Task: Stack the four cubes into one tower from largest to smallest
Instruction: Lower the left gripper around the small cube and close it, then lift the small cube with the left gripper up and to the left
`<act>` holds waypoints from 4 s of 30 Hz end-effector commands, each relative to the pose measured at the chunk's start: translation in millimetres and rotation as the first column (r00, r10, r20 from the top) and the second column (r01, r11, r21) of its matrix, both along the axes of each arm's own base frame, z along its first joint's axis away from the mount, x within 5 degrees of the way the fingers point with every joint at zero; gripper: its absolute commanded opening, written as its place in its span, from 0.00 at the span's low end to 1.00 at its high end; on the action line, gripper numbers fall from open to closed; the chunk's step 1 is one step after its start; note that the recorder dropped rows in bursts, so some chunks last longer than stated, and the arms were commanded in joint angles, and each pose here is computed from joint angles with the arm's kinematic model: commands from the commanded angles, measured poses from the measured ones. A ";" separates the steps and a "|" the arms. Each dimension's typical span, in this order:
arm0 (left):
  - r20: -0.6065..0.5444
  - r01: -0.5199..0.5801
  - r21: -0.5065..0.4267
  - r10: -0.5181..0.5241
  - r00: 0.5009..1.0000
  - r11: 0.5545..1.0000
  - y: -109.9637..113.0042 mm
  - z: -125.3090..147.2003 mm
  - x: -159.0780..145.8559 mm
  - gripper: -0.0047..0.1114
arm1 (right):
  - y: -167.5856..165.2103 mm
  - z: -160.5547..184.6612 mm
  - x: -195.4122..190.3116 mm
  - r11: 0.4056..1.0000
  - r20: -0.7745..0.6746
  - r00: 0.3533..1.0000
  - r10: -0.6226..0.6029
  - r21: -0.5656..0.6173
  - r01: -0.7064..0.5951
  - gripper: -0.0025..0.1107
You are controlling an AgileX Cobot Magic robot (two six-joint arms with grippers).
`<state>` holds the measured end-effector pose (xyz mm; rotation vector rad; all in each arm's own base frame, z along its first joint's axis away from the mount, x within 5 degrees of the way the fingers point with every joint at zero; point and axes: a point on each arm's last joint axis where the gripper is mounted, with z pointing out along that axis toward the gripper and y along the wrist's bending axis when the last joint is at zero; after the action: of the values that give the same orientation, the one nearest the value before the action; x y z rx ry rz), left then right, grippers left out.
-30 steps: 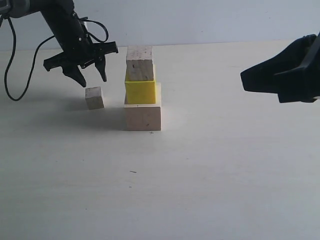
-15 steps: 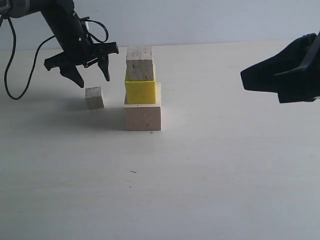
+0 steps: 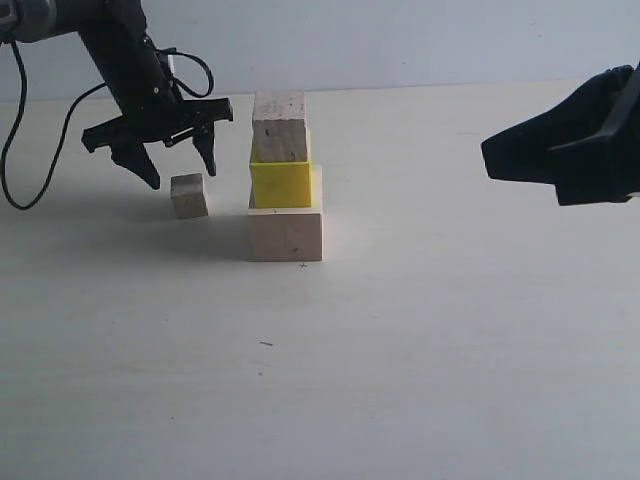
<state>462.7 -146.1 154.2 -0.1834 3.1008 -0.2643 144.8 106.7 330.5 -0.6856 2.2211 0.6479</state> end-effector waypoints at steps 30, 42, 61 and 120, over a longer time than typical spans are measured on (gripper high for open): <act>-0.062 0.007 0.010 -0.006 0.998 1.000 -2.1 -29.8 -0.2 0.63 | -1.9 0.9 0.8 1.000 0.019 1.000 -0.013 0.001 0.013 0.02; -0.018 0.001 -0.002 -0.001 1.000 1.000 -3.2 -30.4 3.9 0.63 | -1.9 0.8 0.7 1.000 0.016 1.000 -0.013 0.001 0.013 0.02; -0.058 0.004 0.011 -0.004 0.998 1.000 -2.8 -47.3 3.0 0.63 | -1.8 0.6 0.4 1.000 0.009 1.000 -0.015 0.004 0.014 0.02; 0.863 0.848 -0.233 -0.300 0.406 0.475 46.4 147.8 -80.7 0.04 | -2.0 0.1 -0.1 0.999 0.042 0.999 0.028 -0.033 -0.027 0.02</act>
<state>384.9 -99.2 284.3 0.8899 2.1310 -1.1129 144.6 106.6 330.3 -0.7303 2.2037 0.6265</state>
